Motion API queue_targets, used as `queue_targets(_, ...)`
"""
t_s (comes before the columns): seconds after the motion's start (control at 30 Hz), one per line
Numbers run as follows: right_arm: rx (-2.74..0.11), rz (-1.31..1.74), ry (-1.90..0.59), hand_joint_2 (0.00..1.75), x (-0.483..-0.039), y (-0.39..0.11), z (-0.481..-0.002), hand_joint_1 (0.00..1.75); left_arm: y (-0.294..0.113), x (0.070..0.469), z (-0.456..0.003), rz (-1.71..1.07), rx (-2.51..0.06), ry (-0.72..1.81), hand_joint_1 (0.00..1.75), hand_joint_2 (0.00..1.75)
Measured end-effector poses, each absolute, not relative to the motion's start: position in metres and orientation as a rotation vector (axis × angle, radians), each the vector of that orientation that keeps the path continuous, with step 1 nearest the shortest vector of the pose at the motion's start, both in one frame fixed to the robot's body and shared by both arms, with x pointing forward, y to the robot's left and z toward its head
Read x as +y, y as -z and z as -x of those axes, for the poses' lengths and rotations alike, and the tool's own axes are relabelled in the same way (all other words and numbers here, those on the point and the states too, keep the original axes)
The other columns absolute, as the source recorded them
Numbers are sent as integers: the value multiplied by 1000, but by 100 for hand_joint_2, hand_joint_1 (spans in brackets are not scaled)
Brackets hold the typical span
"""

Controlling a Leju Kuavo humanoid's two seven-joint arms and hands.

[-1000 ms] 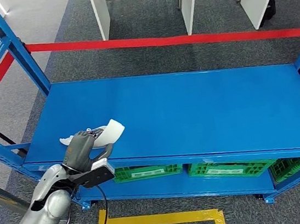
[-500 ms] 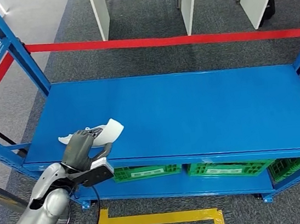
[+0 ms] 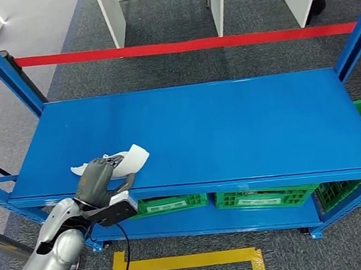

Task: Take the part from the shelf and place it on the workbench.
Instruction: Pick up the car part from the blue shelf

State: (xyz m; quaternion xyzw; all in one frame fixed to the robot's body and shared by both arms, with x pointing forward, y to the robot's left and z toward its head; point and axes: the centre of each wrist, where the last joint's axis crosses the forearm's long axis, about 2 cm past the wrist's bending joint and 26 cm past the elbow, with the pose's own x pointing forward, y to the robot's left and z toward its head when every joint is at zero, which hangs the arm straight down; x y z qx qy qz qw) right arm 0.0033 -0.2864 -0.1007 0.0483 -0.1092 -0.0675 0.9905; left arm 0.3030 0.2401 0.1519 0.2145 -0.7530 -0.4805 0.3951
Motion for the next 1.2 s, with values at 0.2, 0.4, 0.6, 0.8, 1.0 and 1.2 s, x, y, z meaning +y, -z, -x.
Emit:
queue_targets(0.2,-218,-98,138,175,-286,101,-3,0,-154,240,-305,-549,-1914,1218,175,175)
queue_targets(0.4,-215,-97,141,175,-286,101,-1,0,-154,239,-305,-548,-1917,1217,175,175)
queue_targets(0.6,-217,-96,141,175,-287,101,-2,0,-153,239,-304,-544,-1913,1220,175,175)
queue_targets(0.8,-222,-95,141,175,-288,101,-5,0,-153,240,-305,-548,-1914,1219,175,175)
queue_targets(1.0,-225,-93,141,175,-288,101,-6,0,-152,241,-304,-548,-1908,1220,175,175)
queue_targets(1.2,-224,-93,141,175,-289,101,-6,0,-152,241,-304,-547,-1909,1219,175,175)
